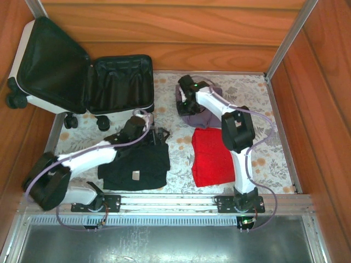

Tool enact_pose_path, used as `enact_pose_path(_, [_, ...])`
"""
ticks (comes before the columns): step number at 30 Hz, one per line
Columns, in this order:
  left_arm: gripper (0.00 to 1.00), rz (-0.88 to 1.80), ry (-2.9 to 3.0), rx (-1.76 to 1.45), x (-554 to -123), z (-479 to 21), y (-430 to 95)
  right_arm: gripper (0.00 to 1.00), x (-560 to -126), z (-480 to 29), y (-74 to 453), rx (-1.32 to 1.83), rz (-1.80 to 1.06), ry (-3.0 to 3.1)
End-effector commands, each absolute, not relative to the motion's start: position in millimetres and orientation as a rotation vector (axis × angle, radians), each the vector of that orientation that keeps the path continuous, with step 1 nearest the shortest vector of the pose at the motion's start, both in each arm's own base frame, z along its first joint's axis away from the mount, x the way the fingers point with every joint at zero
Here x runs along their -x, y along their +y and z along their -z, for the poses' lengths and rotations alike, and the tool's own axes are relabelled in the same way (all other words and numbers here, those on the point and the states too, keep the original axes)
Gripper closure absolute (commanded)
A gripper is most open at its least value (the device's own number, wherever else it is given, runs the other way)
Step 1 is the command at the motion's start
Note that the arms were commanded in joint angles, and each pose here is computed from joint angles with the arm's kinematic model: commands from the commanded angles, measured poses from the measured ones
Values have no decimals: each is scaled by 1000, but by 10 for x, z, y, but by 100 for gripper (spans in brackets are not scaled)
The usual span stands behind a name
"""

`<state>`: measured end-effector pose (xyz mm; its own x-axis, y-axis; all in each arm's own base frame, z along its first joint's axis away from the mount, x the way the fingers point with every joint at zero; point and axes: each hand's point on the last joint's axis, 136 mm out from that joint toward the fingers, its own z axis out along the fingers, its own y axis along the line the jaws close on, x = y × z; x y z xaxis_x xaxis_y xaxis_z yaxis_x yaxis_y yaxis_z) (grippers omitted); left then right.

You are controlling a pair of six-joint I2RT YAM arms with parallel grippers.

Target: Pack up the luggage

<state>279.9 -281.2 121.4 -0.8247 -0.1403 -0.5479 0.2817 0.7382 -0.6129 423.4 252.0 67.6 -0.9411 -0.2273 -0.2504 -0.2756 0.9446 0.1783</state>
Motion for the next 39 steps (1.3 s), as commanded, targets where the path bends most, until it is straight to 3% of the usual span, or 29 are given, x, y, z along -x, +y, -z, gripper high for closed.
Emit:
enact_pose_path(1, [6,1077,2281,-194,-2971,-1401,-3207,100,-4301,-1027,2675,332,-632,2798])
enact_pose_path(12, [8,1136,2198,-130,-3379,-1202,-3744,100,-4478,-1314,2622,232,-881,2749])
enact_pose_path(21, [6,1031,2129,-68,-3769,-912,-3903,100,-4518,-1375,2724,175,-1020,2743])
enact_pose_path(24, [6,1060,2110,-44,-3893,-879,-3989,100,-4516,-1380,2730,157,-1029,2752])
enact_pose_path(26, [0,1095,2073,-35,-3948,-922,-4039,100,-4511,-1367,2718,149,-1019,2761])
enact_pose_path(36, [0,1093,2006,109,-4214,-966,-4053,100,-4482,-1392,2705,136,-1017,2773])
enact_pose_path(39, [5,1117,2016,146,-4274,-889,-4114,100,-4477,-1391,2719,132,-1033,2773])
